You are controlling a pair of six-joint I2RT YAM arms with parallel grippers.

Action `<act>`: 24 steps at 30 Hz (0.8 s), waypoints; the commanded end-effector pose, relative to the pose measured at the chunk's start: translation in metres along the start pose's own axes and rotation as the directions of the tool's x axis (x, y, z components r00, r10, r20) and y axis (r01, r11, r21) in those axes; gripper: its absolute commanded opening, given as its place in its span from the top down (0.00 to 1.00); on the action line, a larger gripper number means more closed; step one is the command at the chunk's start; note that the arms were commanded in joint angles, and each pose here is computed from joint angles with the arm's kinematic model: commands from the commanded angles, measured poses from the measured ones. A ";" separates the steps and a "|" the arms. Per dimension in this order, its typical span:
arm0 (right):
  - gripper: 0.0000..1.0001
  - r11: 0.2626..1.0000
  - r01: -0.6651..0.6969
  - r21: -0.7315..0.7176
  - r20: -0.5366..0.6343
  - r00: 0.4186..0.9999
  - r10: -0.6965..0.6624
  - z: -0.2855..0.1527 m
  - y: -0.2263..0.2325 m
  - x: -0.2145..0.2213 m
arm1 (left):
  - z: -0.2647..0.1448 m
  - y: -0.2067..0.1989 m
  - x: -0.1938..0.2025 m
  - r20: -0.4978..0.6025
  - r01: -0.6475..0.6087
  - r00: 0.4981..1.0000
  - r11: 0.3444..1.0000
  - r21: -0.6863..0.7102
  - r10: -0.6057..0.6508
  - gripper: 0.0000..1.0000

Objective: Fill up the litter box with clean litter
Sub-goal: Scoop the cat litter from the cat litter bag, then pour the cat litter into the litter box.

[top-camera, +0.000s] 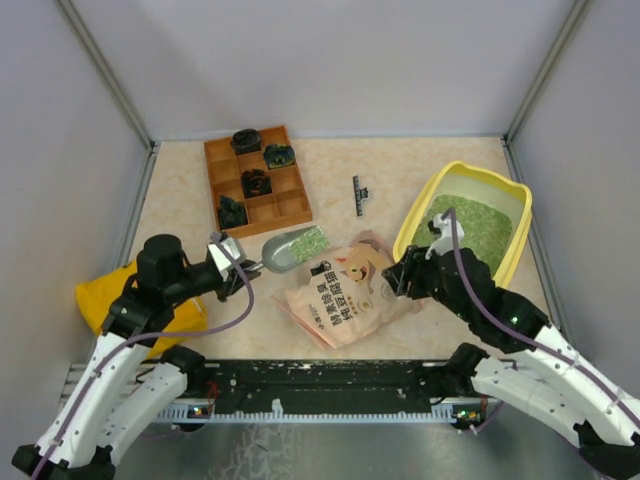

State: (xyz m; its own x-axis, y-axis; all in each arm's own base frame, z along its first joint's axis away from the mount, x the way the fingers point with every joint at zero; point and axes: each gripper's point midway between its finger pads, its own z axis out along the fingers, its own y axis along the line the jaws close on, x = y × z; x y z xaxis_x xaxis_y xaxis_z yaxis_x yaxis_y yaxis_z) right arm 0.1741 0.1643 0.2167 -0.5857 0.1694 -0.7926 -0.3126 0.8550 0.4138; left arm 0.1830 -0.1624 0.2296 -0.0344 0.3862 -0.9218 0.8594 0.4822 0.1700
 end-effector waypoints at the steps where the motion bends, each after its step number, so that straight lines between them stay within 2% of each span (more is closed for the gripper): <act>1: 0.52 0.999 -0.035 -0.024 0.156 0.987 0.038 -0.029 0.011 -0.051 | 0.011 -0.004 -0.049 0.209 -0.011 0.978 0.997 0.079 -0.006 0.99; 4: 0.52 0.999 -0.045 -0.027 0.201 0.978 0.050 -0.043 0.013 -0.067 | 0.019 -0.003 -0.057 0.252 0.013 0.967 0.994 0.106 -0.040 0.99; 14: 0.52 0.999 -0.027 -0.029 0.289 0.957 0.034 -0.064 0.013 -0.092 | 0.056 -0.001 -0.054 0.227 0.032 0.971 0.978 0.207 -0.080 1.00; 24: 0.52 0.997 -0.054 -0.048 0.381 0.922 0.068 -0.087 0.012 -0.112 | 0.119 -0.013 -0.083 0.136 -0.137 0.985 0.963 0.232 0.107 1.00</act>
State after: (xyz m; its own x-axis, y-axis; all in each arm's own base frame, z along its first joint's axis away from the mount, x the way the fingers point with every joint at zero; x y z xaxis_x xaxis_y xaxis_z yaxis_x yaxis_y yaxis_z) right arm 0.1734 0.1283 0.3115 -0.3803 0.3223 -0.8669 -0.3070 0.8401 0.4471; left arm 0.2147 -0.2707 0.2276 -0.0214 0.3188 -0.9476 0.9672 0.2465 0.0611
